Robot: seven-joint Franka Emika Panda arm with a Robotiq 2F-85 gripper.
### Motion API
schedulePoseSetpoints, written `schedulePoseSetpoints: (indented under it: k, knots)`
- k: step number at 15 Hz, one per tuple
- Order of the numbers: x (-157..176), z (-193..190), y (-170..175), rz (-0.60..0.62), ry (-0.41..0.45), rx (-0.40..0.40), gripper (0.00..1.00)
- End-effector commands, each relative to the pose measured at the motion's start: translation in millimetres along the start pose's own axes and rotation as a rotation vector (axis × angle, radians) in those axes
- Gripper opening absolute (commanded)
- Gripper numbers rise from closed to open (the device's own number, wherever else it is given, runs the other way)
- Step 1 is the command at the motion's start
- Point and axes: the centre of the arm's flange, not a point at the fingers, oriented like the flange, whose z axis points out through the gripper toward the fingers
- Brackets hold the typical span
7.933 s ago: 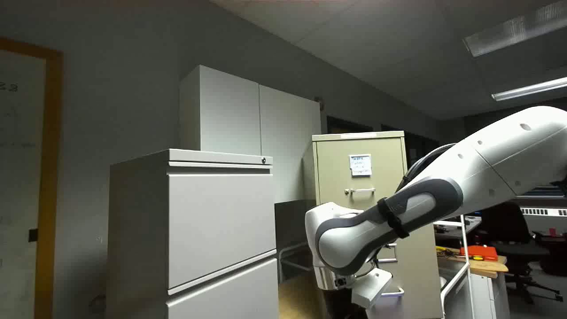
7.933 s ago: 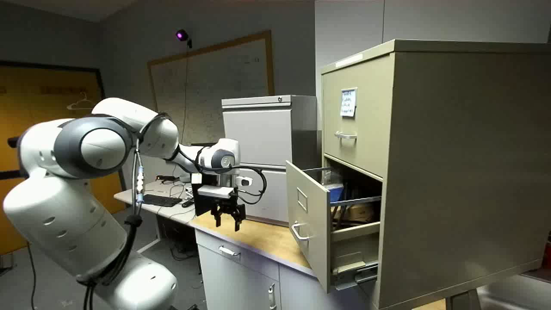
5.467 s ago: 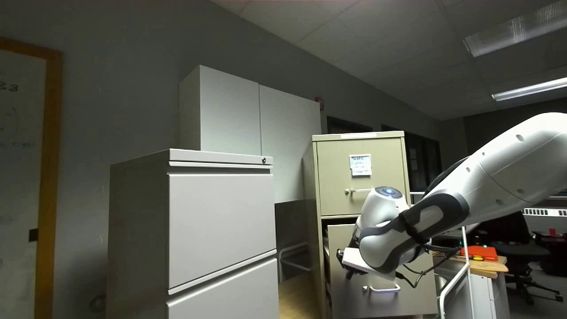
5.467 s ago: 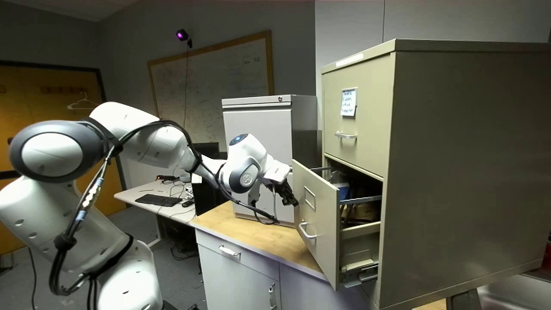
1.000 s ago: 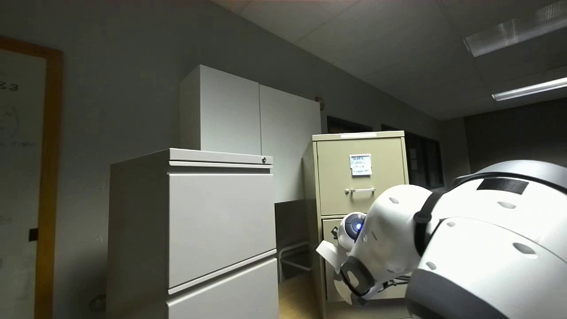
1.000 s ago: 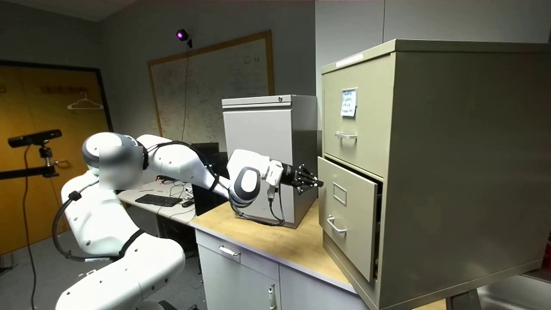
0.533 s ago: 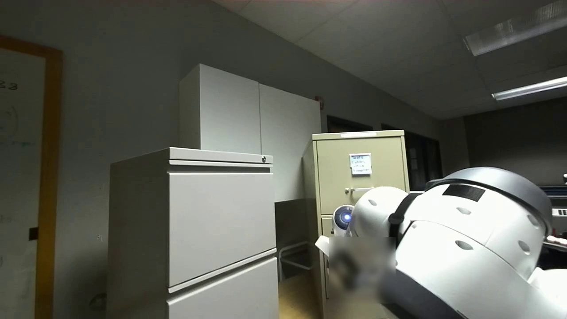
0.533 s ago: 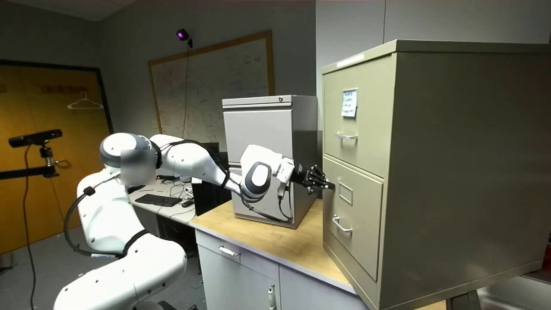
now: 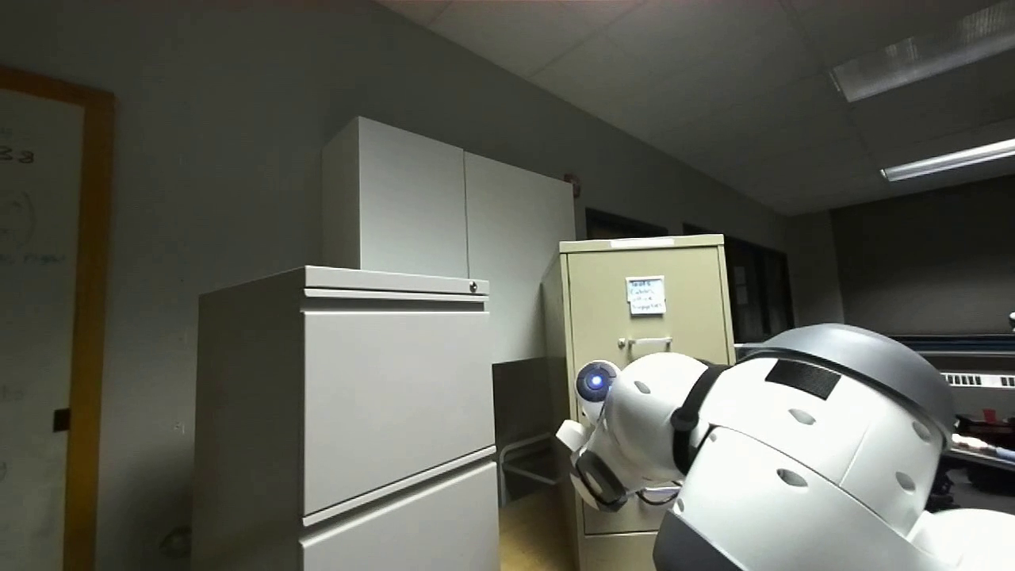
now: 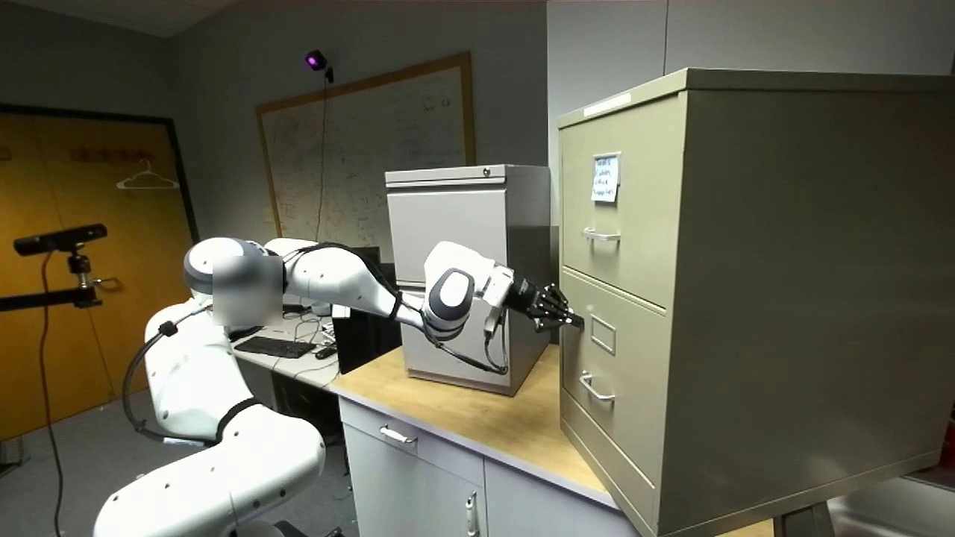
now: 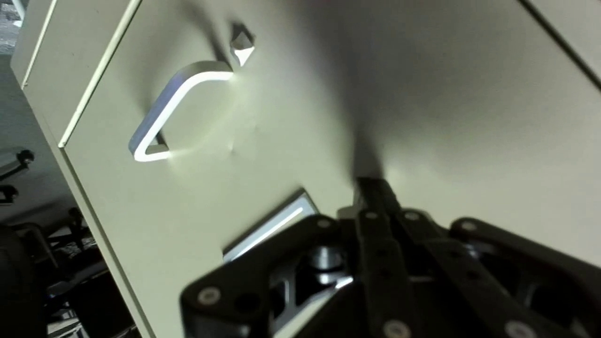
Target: Close the open drawer
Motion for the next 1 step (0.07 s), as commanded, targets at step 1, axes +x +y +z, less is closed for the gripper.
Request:
schedulePoseSetpoints:
  k: [1]
  knots:
    - [-2.6, 25.2, -23.2, -0.045, -0.029, 0.002, 0.0]
